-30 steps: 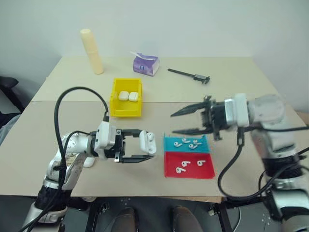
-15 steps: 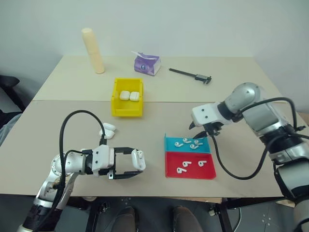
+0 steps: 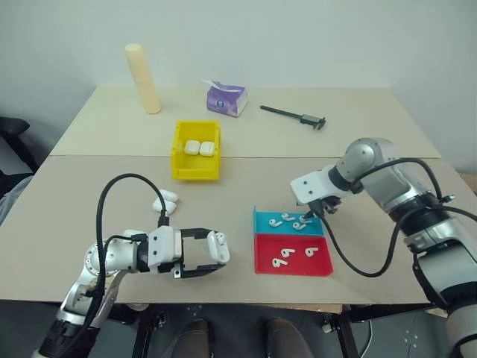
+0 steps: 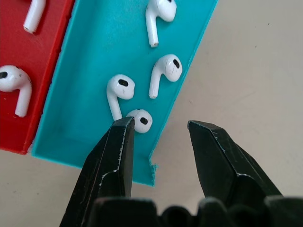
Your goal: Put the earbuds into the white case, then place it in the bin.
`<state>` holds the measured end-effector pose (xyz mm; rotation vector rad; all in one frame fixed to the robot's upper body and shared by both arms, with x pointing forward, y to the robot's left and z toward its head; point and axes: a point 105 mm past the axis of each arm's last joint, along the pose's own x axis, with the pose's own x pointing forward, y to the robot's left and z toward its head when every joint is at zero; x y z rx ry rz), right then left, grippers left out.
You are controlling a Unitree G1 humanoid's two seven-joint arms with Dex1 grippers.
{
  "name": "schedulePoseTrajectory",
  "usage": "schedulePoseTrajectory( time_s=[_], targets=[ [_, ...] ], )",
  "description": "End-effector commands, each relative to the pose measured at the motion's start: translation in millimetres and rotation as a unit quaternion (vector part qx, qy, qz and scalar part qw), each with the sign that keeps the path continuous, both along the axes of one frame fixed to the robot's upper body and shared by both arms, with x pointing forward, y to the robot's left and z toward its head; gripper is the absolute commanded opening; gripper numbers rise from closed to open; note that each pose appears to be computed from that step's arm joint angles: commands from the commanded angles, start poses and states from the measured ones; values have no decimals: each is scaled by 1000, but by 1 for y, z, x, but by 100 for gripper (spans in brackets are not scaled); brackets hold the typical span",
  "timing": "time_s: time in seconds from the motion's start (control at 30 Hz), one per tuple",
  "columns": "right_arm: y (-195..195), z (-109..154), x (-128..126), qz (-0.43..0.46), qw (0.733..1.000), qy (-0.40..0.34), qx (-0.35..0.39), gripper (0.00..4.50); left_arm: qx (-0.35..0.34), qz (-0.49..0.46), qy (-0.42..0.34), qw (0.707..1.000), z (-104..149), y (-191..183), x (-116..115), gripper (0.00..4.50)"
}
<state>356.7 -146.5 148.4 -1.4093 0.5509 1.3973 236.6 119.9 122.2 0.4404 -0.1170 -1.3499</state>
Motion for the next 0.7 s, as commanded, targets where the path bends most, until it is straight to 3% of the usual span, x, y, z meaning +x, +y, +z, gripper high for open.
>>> schedulePoseTrajectory(
  time_s=[0.03, 0.7],
  targets=[
    [0, -2, 0, 13, 1000, -11, -5, 222, 0, -9, -25, 1000, 8, -3, -3, 278],
    [-1, -15, 0, 16, 1000, -8, -15, 222, 14, -8, -25, 1000, 5, 0, -4, 278]
  ],
)
